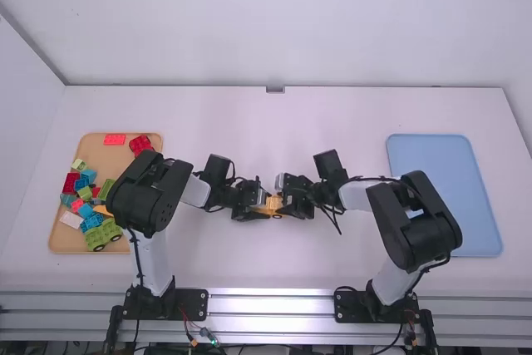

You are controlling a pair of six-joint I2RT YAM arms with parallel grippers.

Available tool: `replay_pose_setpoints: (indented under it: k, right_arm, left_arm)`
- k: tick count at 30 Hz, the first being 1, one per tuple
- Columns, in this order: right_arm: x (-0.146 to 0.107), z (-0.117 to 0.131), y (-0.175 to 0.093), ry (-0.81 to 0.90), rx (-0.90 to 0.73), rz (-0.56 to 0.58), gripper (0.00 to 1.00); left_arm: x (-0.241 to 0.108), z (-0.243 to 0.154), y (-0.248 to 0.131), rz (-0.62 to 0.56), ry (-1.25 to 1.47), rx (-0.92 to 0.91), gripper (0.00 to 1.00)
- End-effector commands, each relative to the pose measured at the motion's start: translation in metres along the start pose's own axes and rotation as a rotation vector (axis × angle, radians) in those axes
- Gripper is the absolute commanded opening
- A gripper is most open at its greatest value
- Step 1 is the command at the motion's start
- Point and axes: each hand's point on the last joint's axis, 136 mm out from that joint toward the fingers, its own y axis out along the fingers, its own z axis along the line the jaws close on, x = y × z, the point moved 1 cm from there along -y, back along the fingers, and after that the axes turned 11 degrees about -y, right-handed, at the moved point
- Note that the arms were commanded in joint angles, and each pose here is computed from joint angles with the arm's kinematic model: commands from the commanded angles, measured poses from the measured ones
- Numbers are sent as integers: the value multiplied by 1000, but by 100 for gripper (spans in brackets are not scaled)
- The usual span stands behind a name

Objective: Assemble lego blocks to make yellow taxi

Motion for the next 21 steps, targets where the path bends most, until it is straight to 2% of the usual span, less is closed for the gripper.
replay_pose_setpoints:
  k: [1, 4, 8, 10, 11, 12, 13, 17, 21]
  right_arm:
    - [11, -5, 0, -10, 11, -46, 57]
    - [27, -10, -2, -32, 27, -115, 62]
    - [47, -8, -8, -105, 50, -204, 62]
    - [52, -9, -10, -117, 51, -219, 53]
    - [51, -11, -10, -114, 46, -210, 41]
    - [46, -13, -8, -100, 33, -173, 9]
    - [39, -14, -6, -78, 24, -130, 0]
    - [25, -8, 3, -56, 22, -20, 0]
    - [22, -7, 5, -62, 16, -3, 0]
  left_arm:
    - [-10, -3, 3, 33, 1, -1, 51]
    - [-10, -3, 3, 33, 1, -1, 51]
    - [-10, -3, 3, 34, 1, 0, 52]
    - [-10, -3, 3, 35, 2, 1, 52]
    - [-10, -3, 3, 35, 1, 1, 52]
    - [-10, -3, 3, 35, -1, 1, 52]
    - [-10, -3, 3, 35, 0, 2, 51]
    - [-9, -3, 3, 34, 3, 2, 51]
    - [-9, -3, 4, 33, -3, 2, 51]
